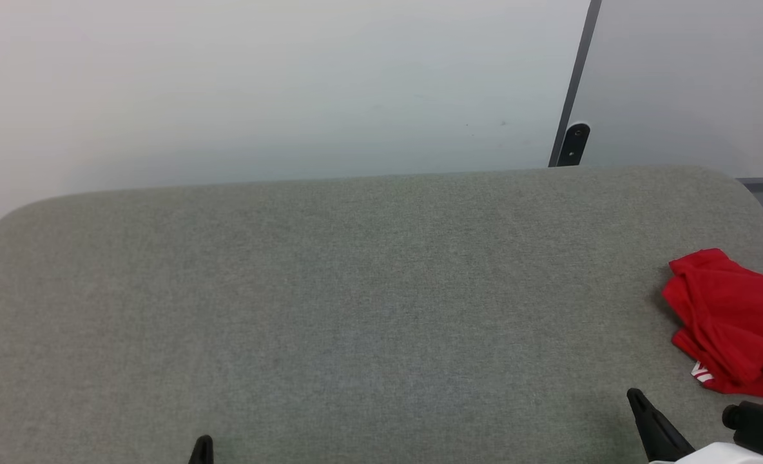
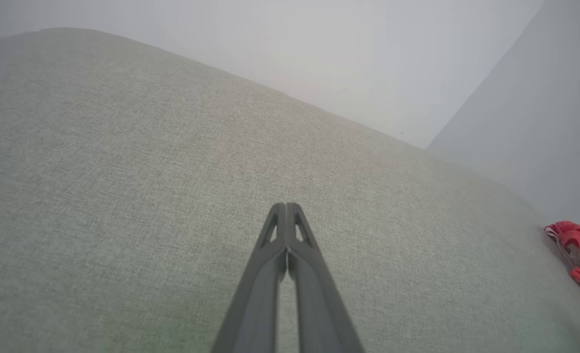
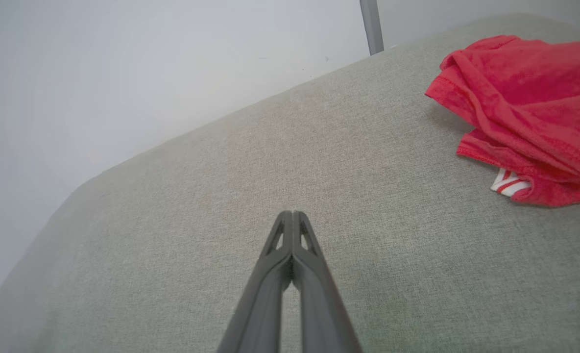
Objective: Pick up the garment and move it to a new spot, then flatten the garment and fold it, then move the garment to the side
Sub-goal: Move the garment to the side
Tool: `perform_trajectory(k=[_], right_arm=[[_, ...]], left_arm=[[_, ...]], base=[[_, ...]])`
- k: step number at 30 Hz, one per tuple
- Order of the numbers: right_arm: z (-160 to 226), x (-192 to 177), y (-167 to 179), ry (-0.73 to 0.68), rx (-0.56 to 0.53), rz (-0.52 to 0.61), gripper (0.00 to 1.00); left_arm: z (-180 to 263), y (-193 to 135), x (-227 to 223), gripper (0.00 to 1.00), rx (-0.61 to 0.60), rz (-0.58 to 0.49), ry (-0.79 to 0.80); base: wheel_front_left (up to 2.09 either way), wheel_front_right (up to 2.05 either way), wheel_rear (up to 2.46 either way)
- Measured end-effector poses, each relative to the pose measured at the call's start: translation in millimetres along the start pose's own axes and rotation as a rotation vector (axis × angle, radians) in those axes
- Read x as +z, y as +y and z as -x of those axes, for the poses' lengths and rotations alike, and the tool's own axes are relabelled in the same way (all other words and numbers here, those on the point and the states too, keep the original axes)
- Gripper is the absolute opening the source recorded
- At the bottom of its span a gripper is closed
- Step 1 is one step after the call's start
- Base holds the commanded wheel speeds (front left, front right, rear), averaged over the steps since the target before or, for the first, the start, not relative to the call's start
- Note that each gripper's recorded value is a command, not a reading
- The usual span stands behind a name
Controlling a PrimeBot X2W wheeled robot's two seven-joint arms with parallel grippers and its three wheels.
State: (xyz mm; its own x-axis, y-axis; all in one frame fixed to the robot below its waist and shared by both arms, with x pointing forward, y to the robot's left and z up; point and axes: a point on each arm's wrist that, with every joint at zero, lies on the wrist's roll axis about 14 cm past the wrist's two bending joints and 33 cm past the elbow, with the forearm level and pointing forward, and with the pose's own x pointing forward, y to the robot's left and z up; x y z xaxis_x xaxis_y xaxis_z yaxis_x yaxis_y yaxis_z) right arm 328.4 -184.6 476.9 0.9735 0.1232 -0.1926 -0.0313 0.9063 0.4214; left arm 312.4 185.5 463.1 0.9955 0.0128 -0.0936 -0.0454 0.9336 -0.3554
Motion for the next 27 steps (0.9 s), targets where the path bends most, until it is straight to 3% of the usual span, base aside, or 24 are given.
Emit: perform_trajectory(k=[27], right_arm=[[-17,17,1,-0.075,0.030,-0.387,0.00]], left_arm=[[-26,4,10,0.00,0.032,0.413,0.008]], base=[[0.00,0.00,0.00]])
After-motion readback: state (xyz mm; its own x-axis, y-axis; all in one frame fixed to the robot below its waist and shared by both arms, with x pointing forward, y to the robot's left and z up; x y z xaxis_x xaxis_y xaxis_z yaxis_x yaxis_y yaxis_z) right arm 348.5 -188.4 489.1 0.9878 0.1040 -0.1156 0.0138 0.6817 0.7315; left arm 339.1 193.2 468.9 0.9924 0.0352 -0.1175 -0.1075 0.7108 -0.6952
